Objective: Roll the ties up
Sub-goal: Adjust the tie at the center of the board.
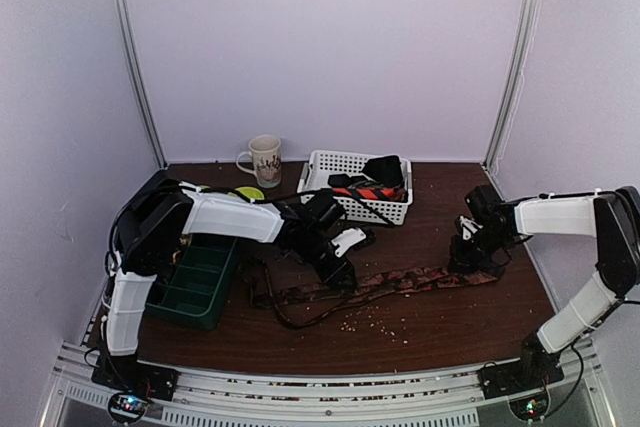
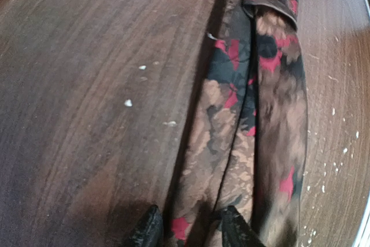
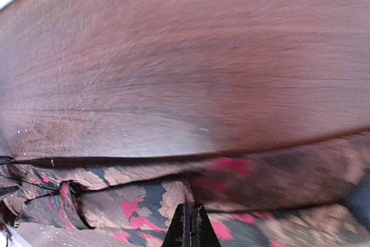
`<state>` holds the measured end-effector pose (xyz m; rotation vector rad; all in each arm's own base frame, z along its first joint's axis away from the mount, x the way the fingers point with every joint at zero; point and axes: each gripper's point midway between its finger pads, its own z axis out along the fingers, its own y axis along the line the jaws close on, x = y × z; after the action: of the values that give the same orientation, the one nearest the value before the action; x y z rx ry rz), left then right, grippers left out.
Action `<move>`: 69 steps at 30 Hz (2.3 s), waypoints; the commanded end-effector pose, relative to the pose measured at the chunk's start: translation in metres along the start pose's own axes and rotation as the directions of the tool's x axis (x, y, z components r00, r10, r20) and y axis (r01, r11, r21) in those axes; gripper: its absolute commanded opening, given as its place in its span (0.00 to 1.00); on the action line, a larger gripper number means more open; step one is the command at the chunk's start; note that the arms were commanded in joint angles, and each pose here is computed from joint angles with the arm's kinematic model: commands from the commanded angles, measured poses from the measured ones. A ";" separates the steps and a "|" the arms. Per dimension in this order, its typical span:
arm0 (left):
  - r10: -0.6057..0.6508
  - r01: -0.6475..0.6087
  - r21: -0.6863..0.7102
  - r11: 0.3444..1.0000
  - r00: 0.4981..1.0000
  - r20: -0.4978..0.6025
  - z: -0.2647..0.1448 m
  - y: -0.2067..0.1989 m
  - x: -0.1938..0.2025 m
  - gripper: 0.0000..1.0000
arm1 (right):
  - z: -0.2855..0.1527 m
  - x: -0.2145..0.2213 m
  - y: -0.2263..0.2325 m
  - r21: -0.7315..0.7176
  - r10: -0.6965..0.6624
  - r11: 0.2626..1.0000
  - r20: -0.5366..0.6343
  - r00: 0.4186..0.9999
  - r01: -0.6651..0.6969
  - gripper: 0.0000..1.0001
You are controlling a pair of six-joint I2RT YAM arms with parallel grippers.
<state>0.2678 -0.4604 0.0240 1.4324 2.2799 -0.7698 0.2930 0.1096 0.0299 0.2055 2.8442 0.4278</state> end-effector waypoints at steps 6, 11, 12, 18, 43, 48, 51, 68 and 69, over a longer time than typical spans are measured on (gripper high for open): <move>-0.082 0.081 -0.040 0.996 0.997 -0.005 -0.002 0.014 0.010 0.35 | -0.018 -0.001 -0.036 0.182 -0.026 0.983 0.004 1.000 0.025 0.04; -0.075 0.076 -0.050 0.996 0.997 0.003 -0.008 0.013 0.006 0.38 | -0.031 -0.002 -0.034 0.182 -0.019 0.983 0.033 0.999 0.013 0.44; -0.068 0.068 -0.054 0.996 0.998 0.017 -0.014 0.012 0.002 0.40 | -0.036 -0.004 -0.035 0.186 -0.019 0.982 0.052 0.998 0.009 0.44; -0.035 0.042 -0.097 0.994 0.997 0.070 -0.041 0.017 -0.009 0.48 | -0.038 -0.005 -0.039 0.227 -0.073 0.972 0.029 0.997 0.064 0.37; 0.000 0.033 -0.182 0.983 0.984 0.179 -0.100 0.024 0.008 0.53 | -0.015 -0.033 -0.098 0.557 -0.111 0.806 -0.194 0.975 0.203 0.24; 0.007 0.024 -0.171 0.985 0.984 0.177 -0.097 0.020 0.007 0.53 | -0.015 -0.037 -0.082 0.467 -0.098 0.870 -0.146 0.984 0.156 0.27; 0.031 -0.006 -0.157 0.988 0.987 0.155 -0.087 0.016 0.008 0.52 | -0.030 -0.045 -0.057 0.356 -0.091 0.929 -0.039 0.995 0.099 0.32; 0.325 -0.314 -0.107 0.943 0.940 0.103 -0.096 -0.042 0.038 0.49 | -0.050 -0.015 0.080 -0.315 0.009 0.949 0.109 0.994 0.026 0.46; 0.372 -0.360 -0.119 0.926 0.922 0.105 -0.099 -0.048 0.041 0.50 | -0.047 -0.015 0.081 -0.318 0.007 0.948 0.104 0.995 0.027 0.46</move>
<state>0.2306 -0.3870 0.0616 1.5083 2.1121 -0.6479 0.2896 0.1451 0.0840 0.1644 2.7148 0.6694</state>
